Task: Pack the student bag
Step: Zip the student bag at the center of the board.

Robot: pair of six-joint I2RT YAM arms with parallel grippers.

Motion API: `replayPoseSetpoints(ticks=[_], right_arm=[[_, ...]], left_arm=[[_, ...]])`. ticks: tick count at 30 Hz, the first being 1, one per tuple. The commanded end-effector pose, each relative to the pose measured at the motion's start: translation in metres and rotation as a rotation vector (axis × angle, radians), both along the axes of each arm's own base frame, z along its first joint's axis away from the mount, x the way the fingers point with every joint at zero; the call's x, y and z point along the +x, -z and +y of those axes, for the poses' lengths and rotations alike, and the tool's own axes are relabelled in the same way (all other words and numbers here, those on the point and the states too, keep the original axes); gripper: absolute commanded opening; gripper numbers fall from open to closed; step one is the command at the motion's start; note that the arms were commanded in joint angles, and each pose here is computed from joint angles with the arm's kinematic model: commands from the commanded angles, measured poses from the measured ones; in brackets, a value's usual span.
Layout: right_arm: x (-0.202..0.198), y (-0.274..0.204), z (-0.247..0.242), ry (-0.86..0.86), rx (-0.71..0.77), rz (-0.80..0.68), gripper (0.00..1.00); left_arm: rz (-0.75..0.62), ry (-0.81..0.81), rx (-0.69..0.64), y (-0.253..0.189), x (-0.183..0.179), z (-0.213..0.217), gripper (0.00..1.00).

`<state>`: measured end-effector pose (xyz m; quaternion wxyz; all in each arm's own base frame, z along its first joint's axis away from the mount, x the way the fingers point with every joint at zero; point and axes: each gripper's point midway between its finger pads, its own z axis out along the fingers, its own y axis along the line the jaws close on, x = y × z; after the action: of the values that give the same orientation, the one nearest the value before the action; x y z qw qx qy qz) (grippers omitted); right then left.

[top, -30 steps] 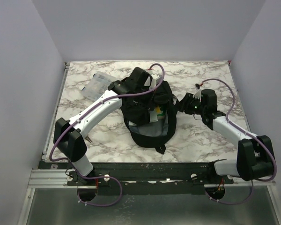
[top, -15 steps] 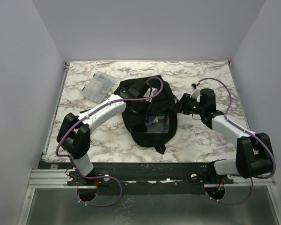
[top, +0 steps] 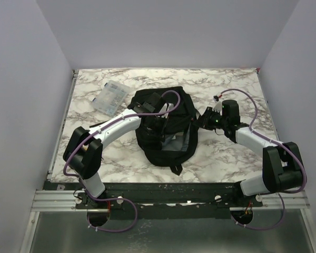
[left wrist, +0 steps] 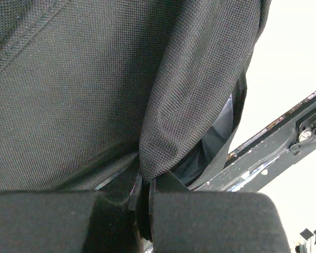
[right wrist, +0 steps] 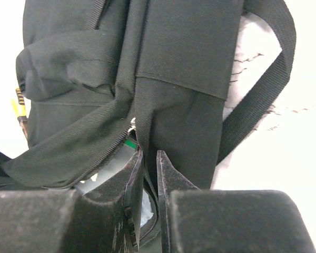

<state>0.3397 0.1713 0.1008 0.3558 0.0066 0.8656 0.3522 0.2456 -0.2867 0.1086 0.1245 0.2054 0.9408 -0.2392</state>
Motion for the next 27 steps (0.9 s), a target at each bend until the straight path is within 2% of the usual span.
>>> replayPoseSetpoints(ticks=[1,7,12,16,21,27], right_arm=[[0.009,0.007,-0.016,0.095,-0.076,0.011,0.15],[0.014,0.015,-0.029,0.167,-0.127,0.030,0.07],[0.018,0.016,-0.029,0.189,-0.119,0.067,0.06],[0.017,-0.006,-0.021,0.188,-0.054,0.067,0.07],[-0.006,-0.039,-0.002,0.147,0.116,0.077,0.21],[-0.022,-0.057,0.011,0.109,0.238,0.030,0.28]], left_arm=[[-0.017,-0.030,0.014,-0.005,0.003,0.014,0.00],[-0.029,-0.034,-0.005,-0.012,0.008,0.017,0.00],[-0.002,-0.014,-0.037,-0.013,0.003,0.012,0.00],[0.016,-0.008,-0.045,-0.011,0.000,0.010,0.00],[0.006,-0.006,-0.051,-0.014,0.003,0.009,0.00],[-0.011,-0.007,-0.078,-0.024,0.007,0.005,0.00]])
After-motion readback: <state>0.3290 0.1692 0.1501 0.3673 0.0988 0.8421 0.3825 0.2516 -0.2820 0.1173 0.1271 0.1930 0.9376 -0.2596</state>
